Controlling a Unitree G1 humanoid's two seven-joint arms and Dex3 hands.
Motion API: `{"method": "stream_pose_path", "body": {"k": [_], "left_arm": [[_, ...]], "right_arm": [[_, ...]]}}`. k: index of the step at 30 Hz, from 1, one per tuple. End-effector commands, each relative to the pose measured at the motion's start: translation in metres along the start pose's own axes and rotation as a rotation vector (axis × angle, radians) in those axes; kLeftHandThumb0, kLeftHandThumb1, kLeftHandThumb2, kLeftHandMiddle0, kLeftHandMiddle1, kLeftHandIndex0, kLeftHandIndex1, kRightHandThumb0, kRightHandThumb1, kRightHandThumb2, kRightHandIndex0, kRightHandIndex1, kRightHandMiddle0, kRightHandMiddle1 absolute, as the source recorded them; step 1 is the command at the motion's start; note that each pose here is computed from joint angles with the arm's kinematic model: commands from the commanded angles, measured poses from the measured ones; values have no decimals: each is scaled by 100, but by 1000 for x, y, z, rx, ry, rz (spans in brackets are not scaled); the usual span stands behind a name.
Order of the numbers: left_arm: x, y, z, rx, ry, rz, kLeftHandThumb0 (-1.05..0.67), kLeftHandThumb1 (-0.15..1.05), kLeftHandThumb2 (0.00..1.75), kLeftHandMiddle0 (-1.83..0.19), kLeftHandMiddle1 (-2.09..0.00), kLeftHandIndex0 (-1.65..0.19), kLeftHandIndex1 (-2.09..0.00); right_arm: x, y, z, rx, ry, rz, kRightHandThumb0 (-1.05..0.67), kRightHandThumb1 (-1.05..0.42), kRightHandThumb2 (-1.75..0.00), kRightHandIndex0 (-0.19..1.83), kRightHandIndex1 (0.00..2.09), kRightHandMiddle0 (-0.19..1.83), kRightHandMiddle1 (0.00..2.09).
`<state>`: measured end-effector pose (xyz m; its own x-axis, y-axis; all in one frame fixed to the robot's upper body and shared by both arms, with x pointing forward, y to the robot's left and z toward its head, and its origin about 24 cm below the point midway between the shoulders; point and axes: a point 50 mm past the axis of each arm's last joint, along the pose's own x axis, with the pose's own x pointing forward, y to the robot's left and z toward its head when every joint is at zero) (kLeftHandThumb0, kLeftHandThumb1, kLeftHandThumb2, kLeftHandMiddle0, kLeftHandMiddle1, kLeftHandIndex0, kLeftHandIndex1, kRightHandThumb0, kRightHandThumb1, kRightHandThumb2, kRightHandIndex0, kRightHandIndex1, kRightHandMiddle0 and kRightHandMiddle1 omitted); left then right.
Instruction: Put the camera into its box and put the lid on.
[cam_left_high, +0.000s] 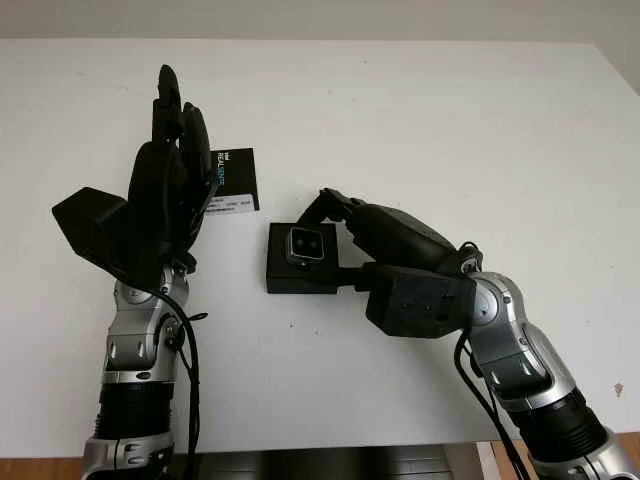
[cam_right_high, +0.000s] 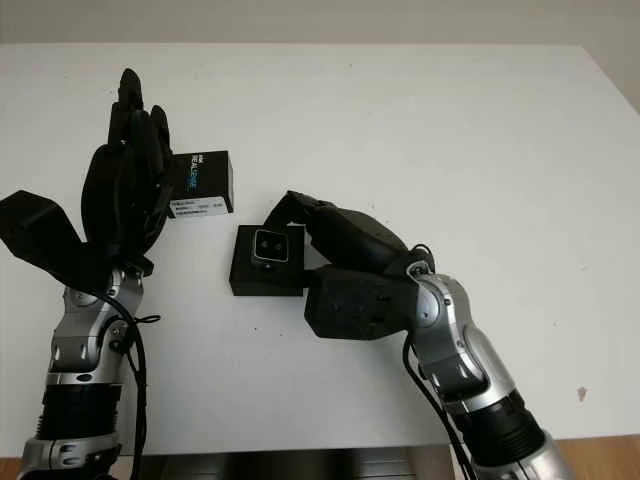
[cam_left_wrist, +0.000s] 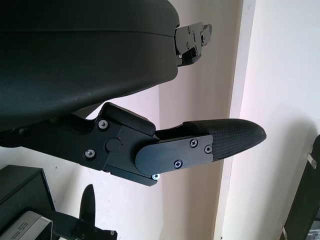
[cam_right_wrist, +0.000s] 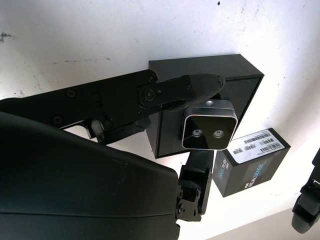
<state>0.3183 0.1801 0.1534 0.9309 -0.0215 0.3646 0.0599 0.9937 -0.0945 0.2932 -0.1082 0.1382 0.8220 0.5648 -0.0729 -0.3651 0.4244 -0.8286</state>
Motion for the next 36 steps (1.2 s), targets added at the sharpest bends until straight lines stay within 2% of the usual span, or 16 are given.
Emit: {"method": "stream_pose_path", "body": {"k": [1, 8, 18, 23, 26, 30, 34, 36], "left_arm": [[-3, 0, 0, -6, -7, 7, -82, 105, 58, 19, 0, 19, 0], [-3, 1, -1, 0, -3, -5, -82, 105, 59, 19, 0, 19, 0], [-6, 1, -2, 19, 3, -2, -83, 105, 59, 19, 0, 19, 0], [-6, 1, -3, 20, 9, -4, -83, 105, 60, 19, 0, 19, 0], [-6, 2, -3, 23, 6, -3, -83, 105, 60, 19, 0, 19, 0], [-6, 2, -3, 17, 5, -4, -83, 105, 59, 19, 0, 19, 0], [-6, 3, -3, 10, 2, 1, -82, 105, 59, 19, 0, 19, 0], [-6, 3, -3, 9, 2, 6, -82, 105, 58, 19, 0, 19, 0]], "right_arm": [[-2, 0, -2, 14, -12, -11, -60, -105, -8, -2, 10, -16, 103], [-2, -6, -1, 38, -87, -90, -59, -104, -6, 0, 10, -16, 108], [11, -41, 10, -14, -208, -259, -59, -100, -4, 11, 12, -12, 115], [18, -57, 16, -8, -269, -356, -64, -94, -5, 24, 21, -11, 136], [19, -62, 18, -8, -281, -369, -68, -92, -5, 25, 24, -15, 140], [16, -60, 17, -22, -323, -277, -68, -98, -6, 18, 25, -16, 121], [10, -51, 13, -190, -383, -94, -74, -104, -36, 3, 15, -18, 79], [7, -46, 11, -270, -420, -45, -77, -105, -42, 0, 12, -19, 65]]}}
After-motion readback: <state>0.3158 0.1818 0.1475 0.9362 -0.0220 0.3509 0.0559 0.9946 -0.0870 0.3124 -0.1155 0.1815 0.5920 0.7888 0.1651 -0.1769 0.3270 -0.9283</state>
